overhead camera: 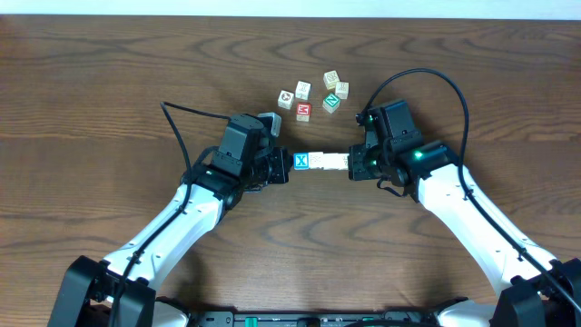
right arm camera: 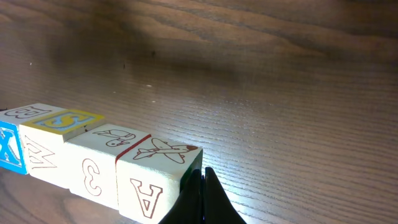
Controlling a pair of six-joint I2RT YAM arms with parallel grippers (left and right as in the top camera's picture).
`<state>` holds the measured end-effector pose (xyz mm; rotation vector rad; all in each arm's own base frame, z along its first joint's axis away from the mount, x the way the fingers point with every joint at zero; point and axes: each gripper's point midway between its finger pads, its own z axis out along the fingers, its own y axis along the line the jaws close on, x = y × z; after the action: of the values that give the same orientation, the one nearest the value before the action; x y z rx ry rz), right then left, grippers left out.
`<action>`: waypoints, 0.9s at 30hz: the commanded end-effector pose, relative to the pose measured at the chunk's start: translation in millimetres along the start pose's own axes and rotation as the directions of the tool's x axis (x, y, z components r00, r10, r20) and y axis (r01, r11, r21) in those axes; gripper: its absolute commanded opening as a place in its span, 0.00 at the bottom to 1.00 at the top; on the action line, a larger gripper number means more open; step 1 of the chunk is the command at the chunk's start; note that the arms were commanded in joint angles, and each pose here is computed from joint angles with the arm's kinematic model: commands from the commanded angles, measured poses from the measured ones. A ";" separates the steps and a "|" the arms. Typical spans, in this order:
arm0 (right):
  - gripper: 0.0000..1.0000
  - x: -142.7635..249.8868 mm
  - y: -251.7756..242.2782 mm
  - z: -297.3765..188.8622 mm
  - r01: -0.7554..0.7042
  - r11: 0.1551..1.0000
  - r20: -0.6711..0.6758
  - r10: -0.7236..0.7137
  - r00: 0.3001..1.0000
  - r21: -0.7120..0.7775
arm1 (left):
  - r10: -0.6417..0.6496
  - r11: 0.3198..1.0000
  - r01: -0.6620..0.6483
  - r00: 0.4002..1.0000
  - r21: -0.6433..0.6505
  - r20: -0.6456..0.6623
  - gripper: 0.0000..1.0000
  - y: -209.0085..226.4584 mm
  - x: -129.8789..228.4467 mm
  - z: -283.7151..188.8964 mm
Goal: Lift 4 blocks
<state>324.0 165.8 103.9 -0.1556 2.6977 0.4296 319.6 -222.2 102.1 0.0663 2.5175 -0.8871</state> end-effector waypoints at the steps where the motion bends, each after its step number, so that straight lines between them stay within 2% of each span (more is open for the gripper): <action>1: 0.01 -1.3 70.2 -21.1 0.059 0.953 -0.011 -0.066 0.998 -0.297 | 0.093 0.971 -0.084 0.995 0.226 -0.029 0.07 -65.4 -2.4 -10.2; 27: 0.01 7.1 65.0 -7.5 0.038 0.959 -0.064 -0.058 0.996 -0.280 | 0.072 0.980 -0.060 0.995 0.187 -0.062 0.07 -55.1 4.5 -4.7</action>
<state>320.4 167.1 98.6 -0.1595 2.7244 0.4408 315.4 -220.8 98.4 0.0622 2.5433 -0.8819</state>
